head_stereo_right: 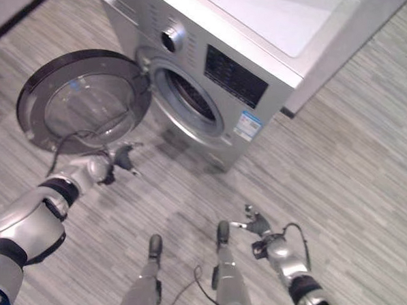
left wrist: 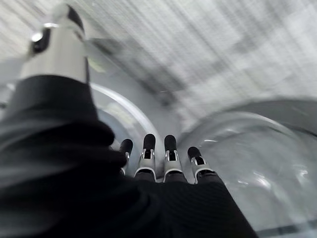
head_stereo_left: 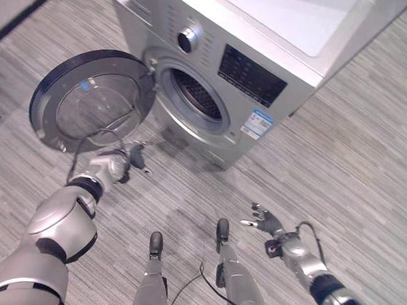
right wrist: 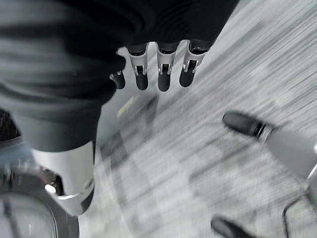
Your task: Grab the laundry basket,head to the washer,open it,put in the laundry and shut it.
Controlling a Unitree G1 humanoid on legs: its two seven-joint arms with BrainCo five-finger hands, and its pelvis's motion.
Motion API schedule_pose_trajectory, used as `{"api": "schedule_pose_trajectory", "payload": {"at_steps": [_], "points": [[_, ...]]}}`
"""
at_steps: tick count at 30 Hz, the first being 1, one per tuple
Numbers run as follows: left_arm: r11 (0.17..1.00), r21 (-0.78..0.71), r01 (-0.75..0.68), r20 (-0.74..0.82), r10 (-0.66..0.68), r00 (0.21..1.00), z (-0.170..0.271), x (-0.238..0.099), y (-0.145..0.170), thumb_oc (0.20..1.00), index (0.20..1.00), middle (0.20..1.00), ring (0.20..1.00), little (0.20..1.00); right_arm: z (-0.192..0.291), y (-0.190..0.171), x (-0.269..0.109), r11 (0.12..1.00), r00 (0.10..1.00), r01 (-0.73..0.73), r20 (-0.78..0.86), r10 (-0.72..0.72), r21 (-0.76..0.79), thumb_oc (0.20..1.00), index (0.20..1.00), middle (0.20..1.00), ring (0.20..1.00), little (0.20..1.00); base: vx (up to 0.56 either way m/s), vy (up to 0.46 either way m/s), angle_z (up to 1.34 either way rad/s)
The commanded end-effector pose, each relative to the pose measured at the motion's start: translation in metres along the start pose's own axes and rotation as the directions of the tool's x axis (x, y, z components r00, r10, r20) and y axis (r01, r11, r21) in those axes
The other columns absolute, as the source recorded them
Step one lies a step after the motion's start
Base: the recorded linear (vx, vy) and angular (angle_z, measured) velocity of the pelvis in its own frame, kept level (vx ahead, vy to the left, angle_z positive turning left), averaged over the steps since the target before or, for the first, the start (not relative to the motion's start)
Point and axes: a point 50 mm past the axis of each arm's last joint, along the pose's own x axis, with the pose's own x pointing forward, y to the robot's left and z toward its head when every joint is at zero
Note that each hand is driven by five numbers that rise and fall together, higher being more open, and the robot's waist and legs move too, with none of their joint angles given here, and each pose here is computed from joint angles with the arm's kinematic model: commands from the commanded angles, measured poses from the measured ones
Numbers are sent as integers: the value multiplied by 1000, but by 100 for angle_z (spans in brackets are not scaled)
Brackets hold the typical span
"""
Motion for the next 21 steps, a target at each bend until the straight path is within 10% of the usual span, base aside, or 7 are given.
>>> {"api": "schedule_pose_trajectory", "payload": {"at_steps": [1, 6, 21], "points": [[993, -67, -95, -145, 85, 986, -35, -11, 36, 1000, 1000, 1000, 1000, 1000, 23, 2, 3, 995, 993, -15, 118, 4, 98, 1000, 1000, 1000, 1000, 1000, -3, 33, -23], [936, -217, -278, -451, 157, 879, -112, -50, 65, 1000, 1000, 1000, 1000, 1000, 26, -7, -15, 983, 980, -9, 196, -29, 186, 1000, 1000, 1000, 1000, 1000, -5, -11, -25], [778, -247, -578, -546, 381, 746, -140, -74, 87, 1000, 1000, 1000, 1000, 1000, 2, -16, -39, 982, 982, 37, 174, -70, 185, 1000, 1000, 1000, 1000, 1000, 1, -14, 1]]}}
